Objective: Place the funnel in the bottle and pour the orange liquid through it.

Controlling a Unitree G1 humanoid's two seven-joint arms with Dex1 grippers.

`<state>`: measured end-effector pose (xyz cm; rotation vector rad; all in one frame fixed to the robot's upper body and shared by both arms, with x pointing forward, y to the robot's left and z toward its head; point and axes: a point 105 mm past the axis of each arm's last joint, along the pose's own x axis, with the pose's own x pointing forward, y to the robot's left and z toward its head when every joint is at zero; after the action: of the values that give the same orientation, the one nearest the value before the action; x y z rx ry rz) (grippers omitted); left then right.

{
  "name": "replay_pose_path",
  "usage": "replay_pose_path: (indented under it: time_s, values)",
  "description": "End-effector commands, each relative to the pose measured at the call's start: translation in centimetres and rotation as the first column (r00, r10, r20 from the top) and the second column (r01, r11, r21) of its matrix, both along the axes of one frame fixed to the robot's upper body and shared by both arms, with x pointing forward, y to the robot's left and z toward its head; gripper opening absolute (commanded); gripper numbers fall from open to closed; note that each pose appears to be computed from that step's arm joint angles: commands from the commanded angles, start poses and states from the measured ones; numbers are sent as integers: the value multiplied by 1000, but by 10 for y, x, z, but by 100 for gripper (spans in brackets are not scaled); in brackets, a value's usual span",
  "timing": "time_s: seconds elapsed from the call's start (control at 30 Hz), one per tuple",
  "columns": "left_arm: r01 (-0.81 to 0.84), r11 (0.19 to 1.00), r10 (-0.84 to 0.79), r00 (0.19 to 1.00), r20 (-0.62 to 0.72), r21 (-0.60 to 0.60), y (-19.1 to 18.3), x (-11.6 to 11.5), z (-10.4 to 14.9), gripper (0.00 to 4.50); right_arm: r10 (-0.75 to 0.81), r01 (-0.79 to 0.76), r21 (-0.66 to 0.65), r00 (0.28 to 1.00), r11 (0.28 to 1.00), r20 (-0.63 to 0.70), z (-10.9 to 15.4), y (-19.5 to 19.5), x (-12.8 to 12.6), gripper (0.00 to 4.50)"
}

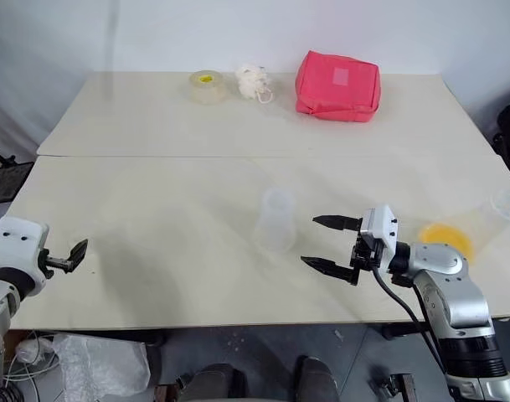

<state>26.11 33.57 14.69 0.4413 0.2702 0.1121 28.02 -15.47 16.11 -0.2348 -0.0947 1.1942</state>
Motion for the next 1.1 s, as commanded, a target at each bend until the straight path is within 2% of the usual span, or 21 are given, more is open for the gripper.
replay_pose_path:
  time_s: [0.03, 0.07, 0.2, 0.57, 0.73, 0.8, 0.97, 1.1]
  values:
    - [-38, 999, 37, 999, 21, 28, 8, -3, 10, 448, 1, -1, 1, 999, 1000, 42, 11, 0, -2, 450]
    - [-40, 999, 40, 999, 20, 26, 8, -4, 10, 448, 1, -1, 0, 999, 1000, 43, 11, 0, -1, 450]
    - [-42, 999, 42, 999, 8, 7, 7, -6, 7, 370, 0, 0, 1, 999, 1000, 45, 11, 1, 0, 450]
    - [-54, 998, 53, 998, -21, -37, 7, -6, 3, 7, -7, 8, -2, 999, 1000, 50, 12, 1, 2, 450]
    - [-49, 996, 49, 999, -7, -71, 6, -5, 8, 2, -13, 13, -3, 999, 1000, 53, 12, 1, 4, 450]
    - [-18, 992, 21, 999, 26, -125, 0, -1, 17, 2, -15, 15, -2, 998, 1000, 55, 12, 0, 5, 450]
    - [158, 967, -127, 980, 156, -202, -34, 12, 56, 2, -23, 23, 2, 998, 1000, 65, 14, 0, 7, 450]
    - [330, 916, -272, 929, 253, -229, -72, 29, 91, 2, -41, 41, 6, 996, 999, 84, 17, -3, 8, 450]
